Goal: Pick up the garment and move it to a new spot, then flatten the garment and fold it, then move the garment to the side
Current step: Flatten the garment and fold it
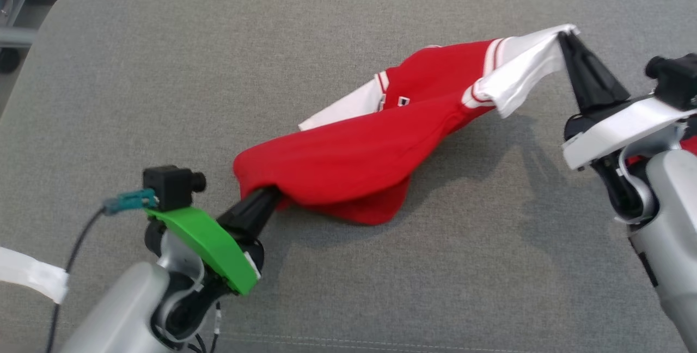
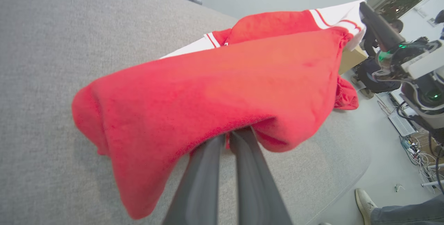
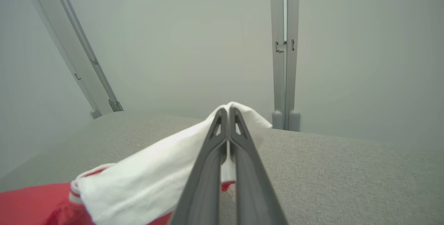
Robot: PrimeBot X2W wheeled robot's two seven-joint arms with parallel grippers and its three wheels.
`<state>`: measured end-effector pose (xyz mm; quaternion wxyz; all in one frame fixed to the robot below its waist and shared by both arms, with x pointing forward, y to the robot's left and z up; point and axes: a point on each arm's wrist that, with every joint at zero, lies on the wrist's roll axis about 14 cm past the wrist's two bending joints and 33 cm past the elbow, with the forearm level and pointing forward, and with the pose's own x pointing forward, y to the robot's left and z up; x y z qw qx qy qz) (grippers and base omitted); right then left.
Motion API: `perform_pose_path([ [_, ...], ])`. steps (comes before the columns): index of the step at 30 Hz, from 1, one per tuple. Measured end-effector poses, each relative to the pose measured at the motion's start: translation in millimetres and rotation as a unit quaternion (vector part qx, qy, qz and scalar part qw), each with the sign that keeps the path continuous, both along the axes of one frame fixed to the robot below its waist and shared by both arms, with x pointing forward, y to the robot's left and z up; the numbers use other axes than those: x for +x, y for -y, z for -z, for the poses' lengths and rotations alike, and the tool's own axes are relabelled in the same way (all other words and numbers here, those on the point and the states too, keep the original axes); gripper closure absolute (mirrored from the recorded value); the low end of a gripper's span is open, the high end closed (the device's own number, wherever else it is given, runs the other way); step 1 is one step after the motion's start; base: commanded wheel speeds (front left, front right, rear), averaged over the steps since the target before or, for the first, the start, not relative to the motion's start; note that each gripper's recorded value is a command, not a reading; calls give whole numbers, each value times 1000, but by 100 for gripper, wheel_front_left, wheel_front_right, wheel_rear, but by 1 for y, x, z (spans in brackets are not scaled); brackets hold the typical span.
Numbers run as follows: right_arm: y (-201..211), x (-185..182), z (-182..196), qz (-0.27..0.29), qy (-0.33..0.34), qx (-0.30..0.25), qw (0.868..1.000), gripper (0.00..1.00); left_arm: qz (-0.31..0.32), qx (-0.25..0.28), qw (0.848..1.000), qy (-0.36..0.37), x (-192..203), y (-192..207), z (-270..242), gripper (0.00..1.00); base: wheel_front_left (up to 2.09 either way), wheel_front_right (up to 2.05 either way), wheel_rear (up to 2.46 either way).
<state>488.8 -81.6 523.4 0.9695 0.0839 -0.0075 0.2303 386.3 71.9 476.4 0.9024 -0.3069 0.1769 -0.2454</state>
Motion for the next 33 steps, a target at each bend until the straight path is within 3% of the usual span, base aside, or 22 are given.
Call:
perform_pose_path([
  [3,20,4,-31,19,32,15,999,100,15,-15,999,46,5,-8,-43,100,0,0,0],
  [8,40,-2,-83,30,77,55,995,100,104,-32,990,85,-22,10,-100,100,0,0,0],
  [12,43,-17,-124,14,105,107,989,100,199,-61,970,123,-56,33,-154,100,0,0,0],
  [16,57,-26,-140,15,101,128,986,100,236,-95,959,121,-61,26,-185,100,0,0,0],
  [20,63,-31,-116,11,31,121,992,100,272,-145,950,52,-60,24,-183,100,0,0,0],
  [25,64,-37,-61,26,-78,116,990,100,241,-138,958,-66,-37,10,-140,100,0,0,0],
  [27,61,-40,-20,40,-145,95,984,100,196,-131,960,-149,-17,-5,-101,100,0,0,0],
  [33,35,-44,27,45,-208,102,972,100,122,-53,955,-266,3,-34,-13,100,0,0,0],
])
